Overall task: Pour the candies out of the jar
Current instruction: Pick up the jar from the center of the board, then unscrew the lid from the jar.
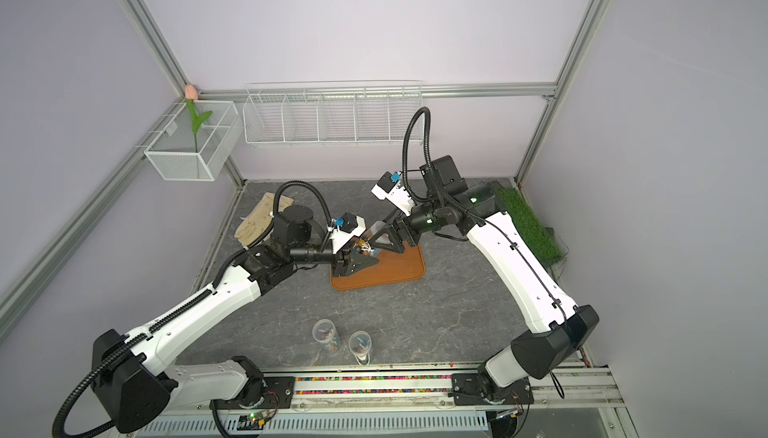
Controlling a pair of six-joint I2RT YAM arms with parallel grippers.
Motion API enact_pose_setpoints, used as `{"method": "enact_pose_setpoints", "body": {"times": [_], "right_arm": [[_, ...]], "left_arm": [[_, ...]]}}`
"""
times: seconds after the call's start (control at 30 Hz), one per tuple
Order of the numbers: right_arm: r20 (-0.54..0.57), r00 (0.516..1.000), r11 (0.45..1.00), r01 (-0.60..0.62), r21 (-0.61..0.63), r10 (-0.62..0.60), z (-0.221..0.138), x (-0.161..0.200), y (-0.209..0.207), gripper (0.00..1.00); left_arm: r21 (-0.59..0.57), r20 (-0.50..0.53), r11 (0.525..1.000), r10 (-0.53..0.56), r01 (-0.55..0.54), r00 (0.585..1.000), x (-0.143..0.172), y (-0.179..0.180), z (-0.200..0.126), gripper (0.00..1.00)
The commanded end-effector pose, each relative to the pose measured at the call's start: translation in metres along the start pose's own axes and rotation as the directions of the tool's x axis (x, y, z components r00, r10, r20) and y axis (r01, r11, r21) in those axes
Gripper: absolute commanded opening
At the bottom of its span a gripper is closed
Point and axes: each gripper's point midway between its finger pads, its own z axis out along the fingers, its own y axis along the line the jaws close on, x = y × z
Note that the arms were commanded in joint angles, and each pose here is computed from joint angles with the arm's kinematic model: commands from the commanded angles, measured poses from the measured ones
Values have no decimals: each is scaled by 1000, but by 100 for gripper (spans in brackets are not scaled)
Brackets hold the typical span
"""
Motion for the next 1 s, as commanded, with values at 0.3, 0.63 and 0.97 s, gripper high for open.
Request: {"method": "enact_pose_setpoints", "body": {"times": [0.3,0.63,0.97], "right_arm": [[523,851,911,-185,368,-39,-90,-68,-26,89],[503,856,919,-287,270,120,-62,-51,-36,88],[500,850,930,-301,209,163,-30,-56,-36,91]], "left_arm": [[-171,264,975,-97,145,960,-33,31,-8,39],[-255,283,953,-87,162,955,-30,42,-15,39],[-289,290,940,-97,183,952,-26,49,-15,39]]}}
